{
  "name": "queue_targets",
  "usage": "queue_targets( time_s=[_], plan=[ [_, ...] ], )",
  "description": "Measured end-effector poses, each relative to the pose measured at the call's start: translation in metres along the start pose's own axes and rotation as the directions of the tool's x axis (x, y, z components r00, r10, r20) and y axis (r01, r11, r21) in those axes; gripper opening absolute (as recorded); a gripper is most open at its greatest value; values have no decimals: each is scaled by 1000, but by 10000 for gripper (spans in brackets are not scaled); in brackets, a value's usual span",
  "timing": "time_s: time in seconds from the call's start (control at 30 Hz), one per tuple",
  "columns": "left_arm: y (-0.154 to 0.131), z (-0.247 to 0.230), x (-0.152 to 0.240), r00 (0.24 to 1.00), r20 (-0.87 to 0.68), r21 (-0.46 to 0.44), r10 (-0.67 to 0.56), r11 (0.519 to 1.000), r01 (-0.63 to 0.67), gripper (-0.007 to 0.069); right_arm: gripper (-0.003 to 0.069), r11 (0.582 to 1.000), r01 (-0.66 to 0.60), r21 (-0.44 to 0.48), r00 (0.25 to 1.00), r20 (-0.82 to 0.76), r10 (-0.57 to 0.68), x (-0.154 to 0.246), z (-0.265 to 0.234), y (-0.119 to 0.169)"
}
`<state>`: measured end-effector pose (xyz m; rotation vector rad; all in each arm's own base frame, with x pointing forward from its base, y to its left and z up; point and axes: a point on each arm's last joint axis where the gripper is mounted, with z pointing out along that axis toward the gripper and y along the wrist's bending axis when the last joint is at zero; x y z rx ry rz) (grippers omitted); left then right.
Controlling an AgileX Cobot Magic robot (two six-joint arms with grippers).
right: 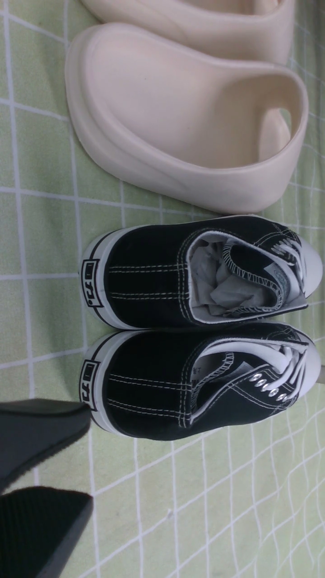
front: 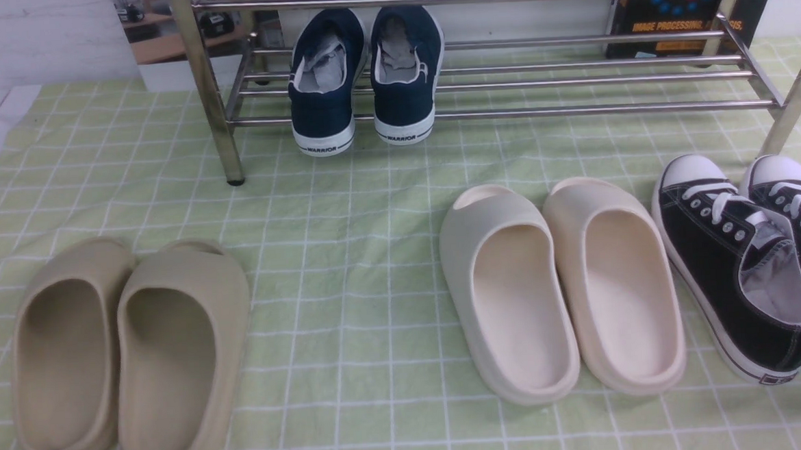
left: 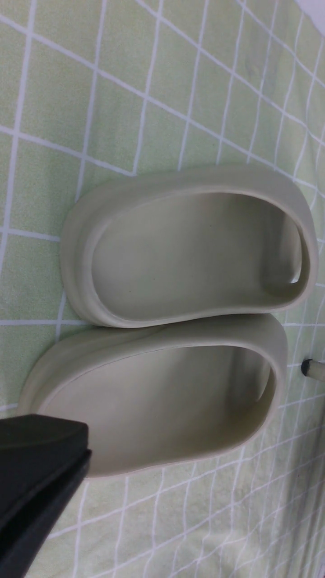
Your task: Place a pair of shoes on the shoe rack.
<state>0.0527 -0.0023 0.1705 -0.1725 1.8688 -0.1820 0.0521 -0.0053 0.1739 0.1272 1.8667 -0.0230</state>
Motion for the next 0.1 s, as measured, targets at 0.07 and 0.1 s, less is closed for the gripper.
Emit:
queue_targets(
  time_s=[0.07,0.1],
  plan=[
    [0,0,0,1000,0,0,0,1000,0,3,239,1000,0,0,1000,0,0,0,0,0],
    [0,0,0,1000,0,0,0,1000,0,5,239,1000,0,0,1000,0,0,0,0,0]
  ],
)
